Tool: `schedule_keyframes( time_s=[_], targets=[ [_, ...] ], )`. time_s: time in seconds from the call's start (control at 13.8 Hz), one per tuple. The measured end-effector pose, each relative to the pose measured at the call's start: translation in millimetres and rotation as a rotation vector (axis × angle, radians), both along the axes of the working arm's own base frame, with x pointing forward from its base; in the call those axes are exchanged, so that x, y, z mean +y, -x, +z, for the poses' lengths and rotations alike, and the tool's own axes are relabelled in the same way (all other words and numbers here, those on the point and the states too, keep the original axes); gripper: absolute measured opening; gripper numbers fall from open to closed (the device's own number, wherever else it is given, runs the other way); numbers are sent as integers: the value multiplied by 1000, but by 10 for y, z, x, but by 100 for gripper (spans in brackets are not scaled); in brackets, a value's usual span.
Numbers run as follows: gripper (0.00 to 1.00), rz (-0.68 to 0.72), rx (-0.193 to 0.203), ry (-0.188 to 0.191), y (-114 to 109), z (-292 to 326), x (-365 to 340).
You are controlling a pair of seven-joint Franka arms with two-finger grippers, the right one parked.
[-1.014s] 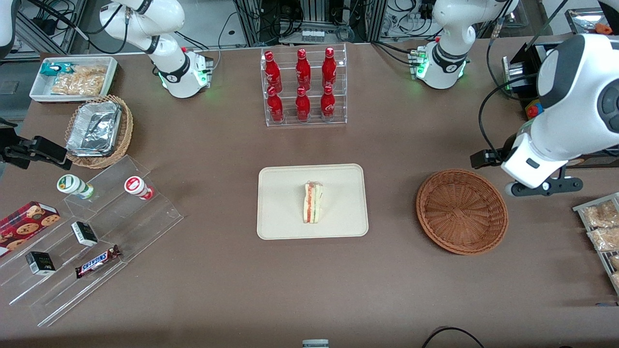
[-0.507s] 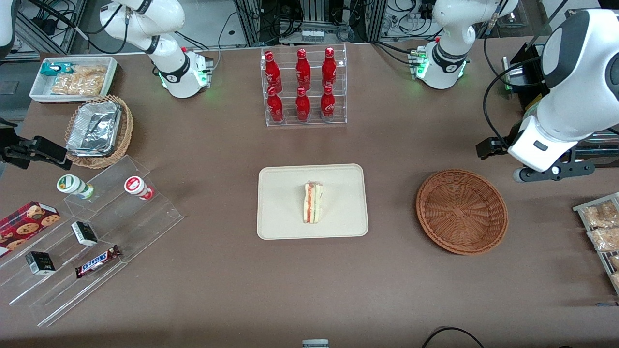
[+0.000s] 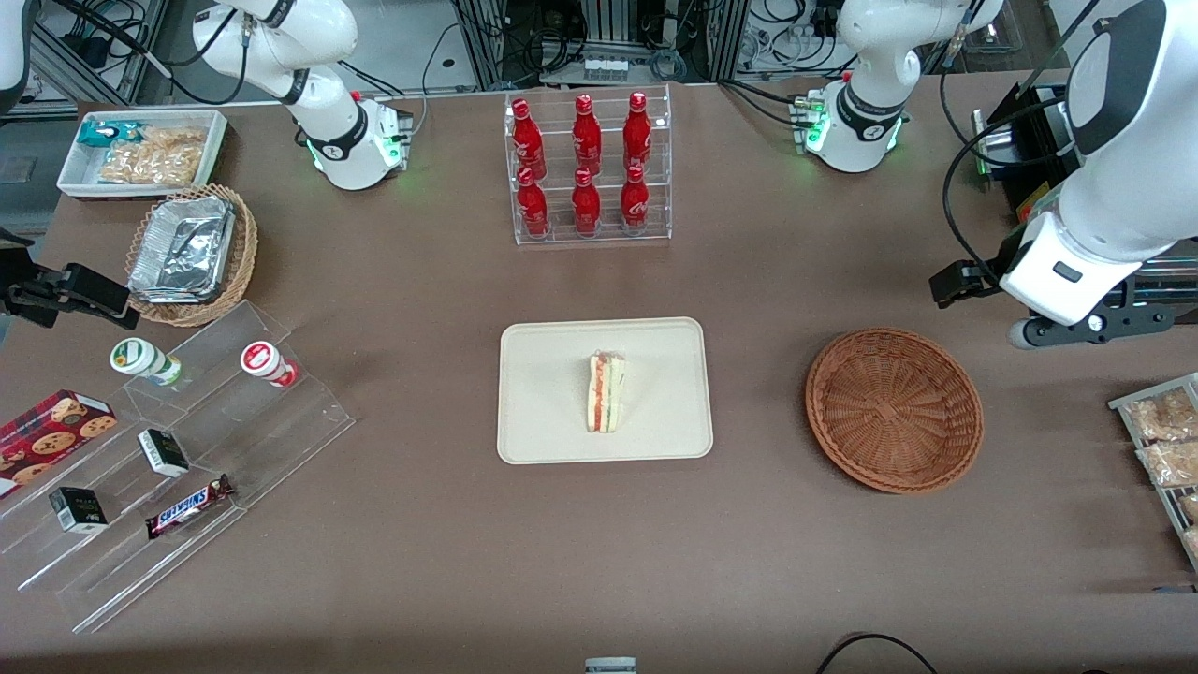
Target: Place sandwich from basket to tray
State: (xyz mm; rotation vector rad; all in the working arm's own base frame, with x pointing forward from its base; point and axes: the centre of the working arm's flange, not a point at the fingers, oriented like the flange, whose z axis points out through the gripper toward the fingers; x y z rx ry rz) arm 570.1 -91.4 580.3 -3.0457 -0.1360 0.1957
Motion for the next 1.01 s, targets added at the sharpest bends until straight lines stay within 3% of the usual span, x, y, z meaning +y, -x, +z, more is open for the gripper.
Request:
schedule_keyframes(
  time_s=[0.14,0.36,0.58,0.8,1.01],
  targets=[
    [100,7,0,-12,20,33,26],
    [100,-9,34,-29,185,147,-21],
    [100,-26,27,-35,336,260,-115],
    [100,-22,24,-31,356,288,-101],
    [100,-13,32,7,356,283,-99]
  ],
)
